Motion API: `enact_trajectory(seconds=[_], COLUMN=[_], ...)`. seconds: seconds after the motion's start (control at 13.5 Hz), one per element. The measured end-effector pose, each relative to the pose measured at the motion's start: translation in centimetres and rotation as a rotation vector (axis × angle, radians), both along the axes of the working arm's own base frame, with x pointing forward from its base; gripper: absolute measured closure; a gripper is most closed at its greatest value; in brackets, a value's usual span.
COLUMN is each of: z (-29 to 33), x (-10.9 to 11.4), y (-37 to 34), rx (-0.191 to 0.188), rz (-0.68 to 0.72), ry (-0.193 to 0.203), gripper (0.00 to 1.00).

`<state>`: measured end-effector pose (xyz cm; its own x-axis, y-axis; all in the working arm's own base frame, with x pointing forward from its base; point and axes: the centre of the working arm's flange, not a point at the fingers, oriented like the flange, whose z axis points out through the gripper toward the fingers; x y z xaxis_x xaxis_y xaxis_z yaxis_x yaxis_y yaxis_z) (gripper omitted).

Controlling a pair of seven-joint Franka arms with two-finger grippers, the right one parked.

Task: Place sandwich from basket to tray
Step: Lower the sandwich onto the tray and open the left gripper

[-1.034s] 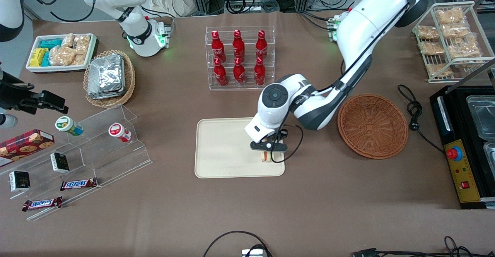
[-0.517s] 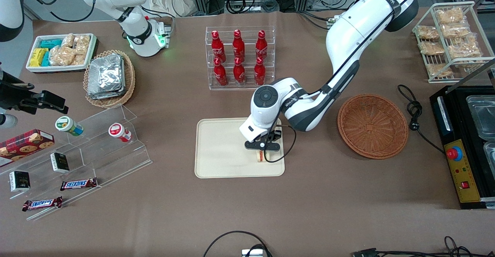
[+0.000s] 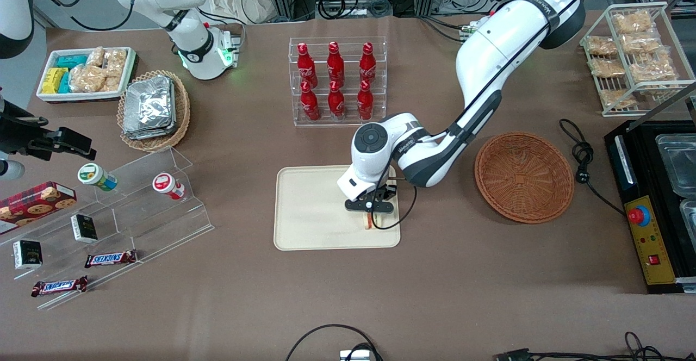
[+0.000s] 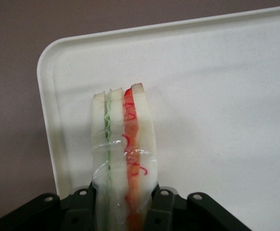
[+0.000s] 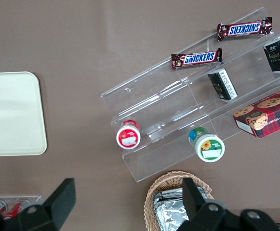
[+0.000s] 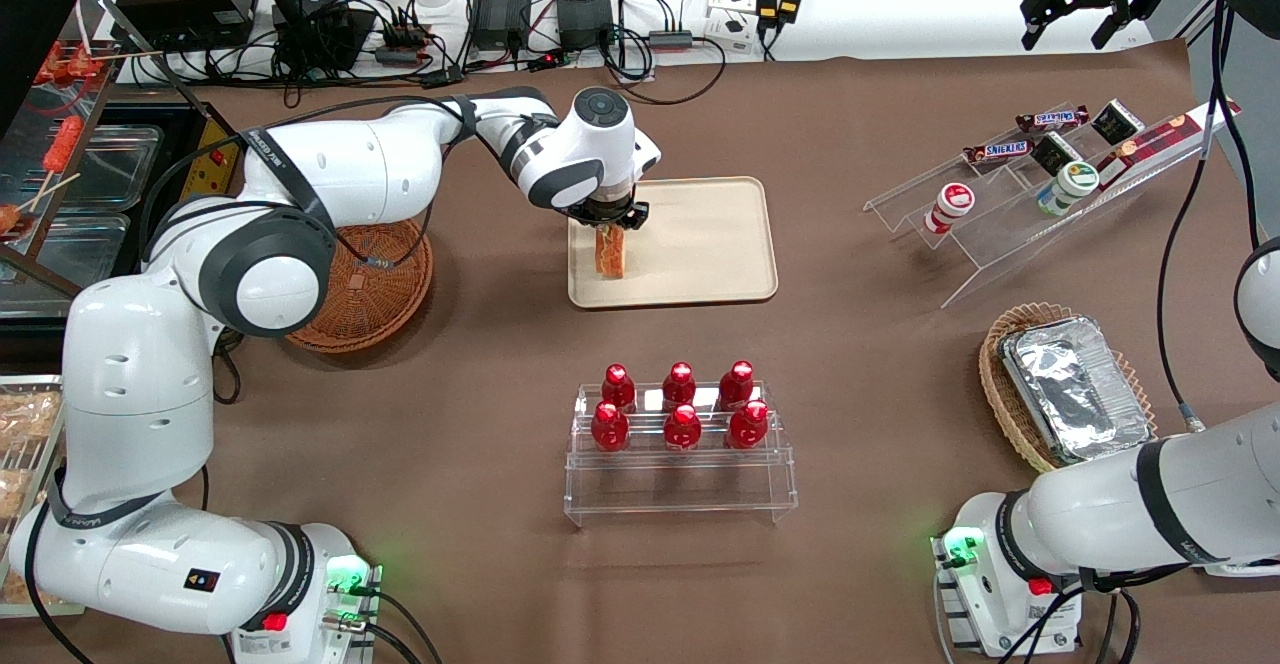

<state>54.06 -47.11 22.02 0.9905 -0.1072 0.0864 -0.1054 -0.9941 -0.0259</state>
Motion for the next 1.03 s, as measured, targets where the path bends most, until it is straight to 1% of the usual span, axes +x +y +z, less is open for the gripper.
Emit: enact_trajectory(seconds=[0.07,0.15,0.22,0.3,0.37,0.52,0.66,0.74,0.81,1.03], z=[-0.1,-0.2,-0.3,-0.3,-0.3,-0.3,-0.1,0.3,0.8,2.7], x=[-0.1,-0.1,-0.1,-0.2,-0.3,-0.3,-0.1,0.2,0.7,2.3], y=[-0.1,-0.1,-0.1,-0.2,-0.2,-0.3,-0.3,-0.3,-0.3,-0.2], rx=[0.001,0.002,0.002,0.002,0.002,0.001,-0.003,-0.009,-0.019,-0.05], rz=[-0.001,-0.001,-0.001,-0.002,-0.003,-0.002,0.004,0.016,0.041,0.106], ry=[0.0,0.001,0.002,0.002,0.002,0.001,-0.003,-0.009,-0.02,-0.053], gripper=[0.6,0.6,0.55,0.55,0.46,0.25,0.07,0.07,0.04,0.0])
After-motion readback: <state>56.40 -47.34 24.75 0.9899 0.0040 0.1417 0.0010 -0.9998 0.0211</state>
